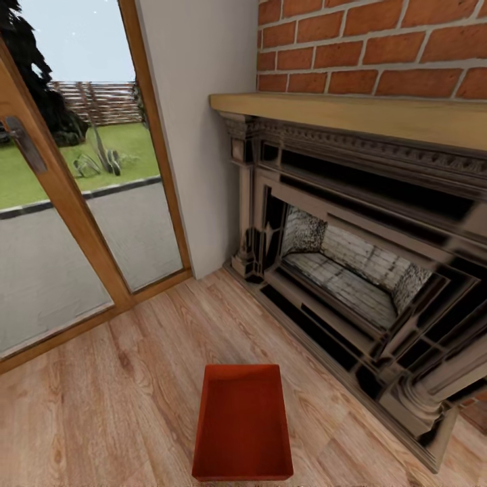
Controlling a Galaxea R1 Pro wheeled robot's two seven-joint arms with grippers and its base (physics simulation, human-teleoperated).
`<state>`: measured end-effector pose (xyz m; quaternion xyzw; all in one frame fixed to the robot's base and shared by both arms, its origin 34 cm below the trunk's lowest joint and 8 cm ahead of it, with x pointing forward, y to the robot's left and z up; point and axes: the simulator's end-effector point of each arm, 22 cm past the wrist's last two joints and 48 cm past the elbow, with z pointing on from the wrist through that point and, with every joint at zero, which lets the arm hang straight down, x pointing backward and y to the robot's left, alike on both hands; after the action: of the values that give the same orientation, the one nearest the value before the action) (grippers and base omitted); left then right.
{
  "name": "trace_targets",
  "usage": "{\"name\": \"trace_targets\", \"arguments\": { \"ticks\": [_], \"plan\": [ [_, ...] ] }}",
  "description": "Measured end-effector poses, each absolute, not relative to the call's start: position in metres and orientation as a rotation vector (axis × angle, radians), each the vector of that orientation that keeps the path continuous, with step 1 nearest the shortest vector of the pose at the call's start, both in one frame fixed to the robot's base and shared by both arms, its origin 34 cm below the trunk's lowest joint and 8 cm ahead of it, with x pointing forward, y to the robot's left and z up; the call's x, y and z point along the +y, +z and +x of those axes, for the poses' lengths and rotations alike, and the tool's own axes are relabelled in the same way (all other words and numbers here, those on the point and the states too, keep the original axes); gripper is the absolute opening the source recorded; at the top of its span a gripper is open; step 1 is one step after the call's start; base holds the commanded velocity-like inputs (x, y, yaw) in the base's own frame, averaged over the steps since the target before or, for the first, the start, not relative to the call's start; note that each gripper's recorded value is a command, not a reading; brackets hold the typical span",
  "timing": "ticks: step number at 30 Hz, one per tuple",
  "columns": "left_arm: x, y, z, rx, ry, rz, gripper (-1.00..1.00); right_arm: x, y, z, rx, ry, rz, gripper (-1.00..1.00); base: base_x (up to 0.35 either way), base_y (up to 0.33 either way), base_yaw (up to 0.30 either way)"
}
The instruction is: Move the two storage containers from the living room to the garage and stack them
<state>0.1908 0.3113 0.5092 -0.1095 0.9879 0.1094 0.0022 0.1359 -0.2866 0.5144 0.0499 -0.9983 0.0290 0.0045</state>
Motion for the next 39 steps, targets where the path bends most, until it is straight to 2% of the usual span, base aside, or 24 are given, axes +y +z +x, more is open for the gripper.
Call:
{"name": "trace_targets", "arguments": {
  "ticks": [39],
  "plan": [
    [0.311, 0.507, 0.166, 3.160, 0.361, -0.339, 1.00, -0.285, 0.516, 0.103, -3.026, 0.067, 0.161, 1.00, 0.000, 0.000, 0.000]
  ]
}}
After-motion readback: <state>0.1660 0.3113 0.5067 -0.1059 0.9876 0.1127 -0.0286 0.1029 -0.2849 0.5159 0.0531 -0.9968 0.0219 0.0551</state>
